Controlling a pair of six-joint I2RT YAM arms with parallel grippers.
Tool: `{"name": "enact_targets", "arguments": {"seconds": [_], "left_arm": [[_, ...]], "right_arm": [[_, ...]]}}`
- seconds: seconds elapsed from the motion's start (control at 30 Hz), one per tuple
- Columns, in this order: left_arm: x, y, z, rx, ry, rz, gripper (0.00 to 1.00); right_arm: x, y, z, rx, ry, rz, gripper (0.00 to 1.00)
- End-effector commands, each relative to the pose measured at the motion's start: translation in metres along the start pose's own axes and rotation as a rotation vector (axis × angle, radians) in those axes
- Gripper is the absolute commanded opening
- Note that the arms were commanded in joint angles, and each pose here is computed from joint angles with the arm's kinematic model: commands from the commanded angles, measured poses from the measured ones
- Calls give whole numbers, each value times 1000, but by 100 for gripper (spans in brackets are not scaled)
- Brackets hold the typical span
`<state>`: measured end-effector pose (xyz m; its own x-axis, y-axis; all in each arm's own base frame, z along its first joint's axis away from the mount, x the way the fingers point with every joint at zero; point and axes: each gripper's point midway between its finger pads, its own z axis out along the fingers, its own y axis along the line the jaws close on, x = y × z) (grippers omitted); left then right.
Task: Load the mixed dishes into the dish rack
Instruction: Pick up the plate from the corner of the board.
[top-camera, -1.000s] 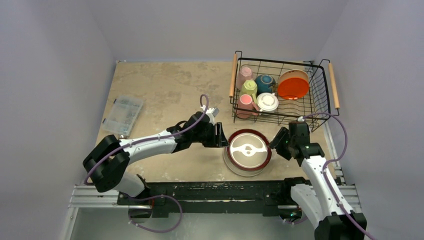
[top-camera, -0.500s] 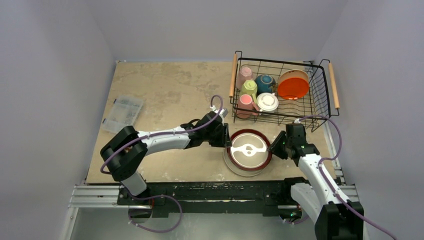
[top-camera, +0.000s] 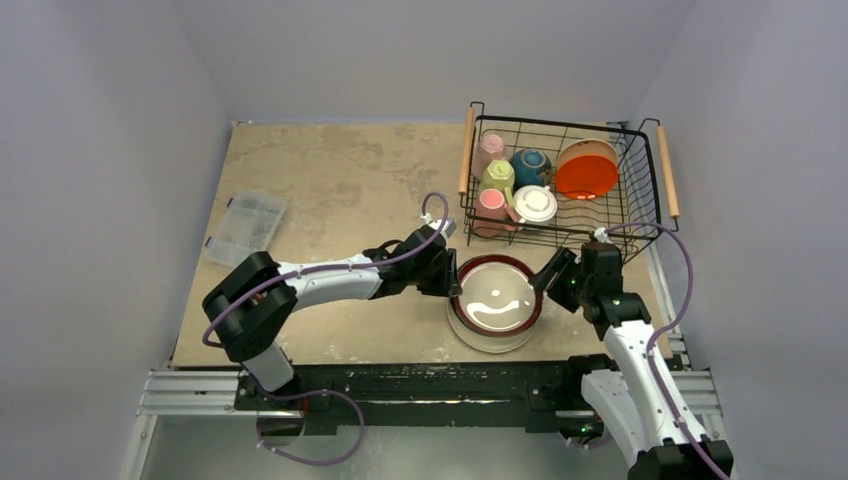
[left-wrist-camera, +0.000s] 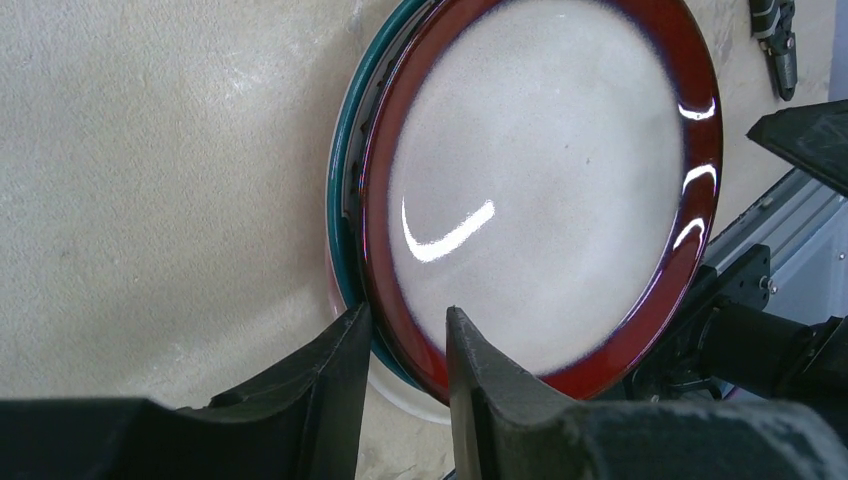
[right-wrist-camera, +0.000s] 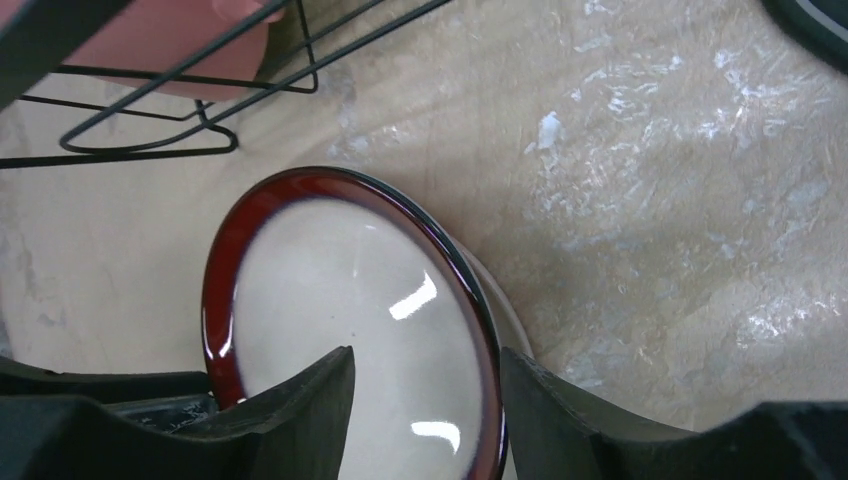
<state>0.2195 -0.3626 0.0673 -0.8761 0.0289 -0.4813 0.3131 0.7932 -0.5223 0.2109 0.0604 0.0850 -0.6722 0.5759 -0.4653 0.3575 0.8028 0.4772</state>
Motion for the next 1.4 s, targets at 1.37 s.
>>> {"name": "enact_targets", "arguments": {"seconds": [1.37], "left_arm": [[28,16,19,12,52,7,12]], "right_arm": [[3,-17,8,95,13,34,58]]}}
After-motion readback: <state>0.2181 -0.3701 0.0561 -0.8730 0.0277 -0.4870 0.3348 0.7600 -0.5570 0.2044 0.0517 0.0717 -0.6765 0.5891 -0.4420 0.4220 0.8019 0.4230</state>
